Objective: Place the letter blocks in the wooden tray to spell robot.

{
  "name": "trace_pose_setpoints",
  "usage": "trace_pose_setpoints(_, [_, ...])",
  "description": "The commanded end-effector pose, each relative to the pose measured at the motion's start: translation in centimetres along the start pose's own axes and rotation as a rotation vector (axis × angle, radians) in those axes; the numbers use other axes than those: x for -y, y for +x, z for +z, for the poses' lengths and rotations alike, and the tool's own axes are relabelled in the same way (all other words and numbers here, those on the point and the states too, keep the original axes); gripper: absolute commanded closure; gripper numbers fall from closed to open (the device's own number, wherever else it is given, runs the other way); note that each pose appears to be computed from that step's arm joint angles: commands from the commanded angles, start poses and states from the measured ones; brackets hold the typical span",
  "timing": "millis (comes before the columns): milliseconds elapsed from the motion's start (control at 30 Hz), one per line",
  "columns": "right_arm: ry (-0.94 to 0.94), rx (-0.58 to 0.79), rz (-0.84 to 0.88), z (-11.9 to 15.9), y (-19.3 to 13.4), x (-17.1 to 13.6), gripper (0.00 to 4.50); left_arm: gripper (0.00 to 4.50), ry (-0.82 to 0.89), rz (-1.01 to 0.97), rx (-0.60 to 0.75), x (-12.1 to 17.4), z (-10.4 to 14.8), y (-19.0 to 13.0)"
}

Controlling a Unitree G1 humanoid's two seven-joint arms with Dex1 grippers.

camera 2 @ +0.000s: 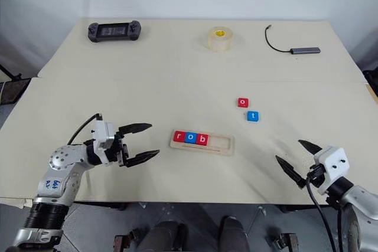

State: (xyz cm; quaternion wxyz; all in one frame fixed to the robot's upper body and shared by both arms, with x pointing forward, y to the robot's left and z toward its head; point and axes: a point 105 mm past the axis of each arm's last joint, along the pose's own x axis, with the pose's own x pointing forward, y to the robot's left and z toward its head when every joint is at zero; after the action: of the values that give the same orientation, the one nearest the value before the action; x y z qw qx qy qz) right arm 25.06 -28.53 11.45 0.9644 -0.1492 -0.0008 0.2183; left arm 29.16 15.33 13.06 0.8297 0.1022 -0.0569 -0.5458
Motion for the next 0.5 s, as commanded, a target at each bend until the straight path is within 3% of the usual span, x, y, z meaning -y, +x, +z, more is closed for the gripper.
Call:
trace_pose_setpoints(33, [-0.028, 0.099, -0.009, 3.1, 0.8, 0.7, 0.07, 0.0, 0.032, -0.009, 0.021, -0.1, 0.7, 0.3])
trace_pose_setpoints(200, [0.068, 0.047, 0.014, 4.8, 3.6, 1.7, 0.07, 0.0, 0.04, -0.011, 0.034, 0.0, 1.0, 0.7])
trace_pose_setpoints(333, [0.185, -0.011, 0.127, 6.3, 6.5, 0.6, 0.07, 0.0, 0.044, -0.015, 0.042, 0.1, 1.1, 1.1])
trace_pose_setpoints(433, [0.147, -0.16, 0.081, 6.2, 10.4, 0.8, 0.07, 0.0, 0.048, -0.028, 0.055, 0.5, 1.0, 1.9])
trace_pose_setpoints(500, [0.13, -0.199, 0.071, 6.3, 11.2, 1.1, 0.07, 0.0, 0.055, -0.025, 0.065, 0.5, 1.1, 2.2])
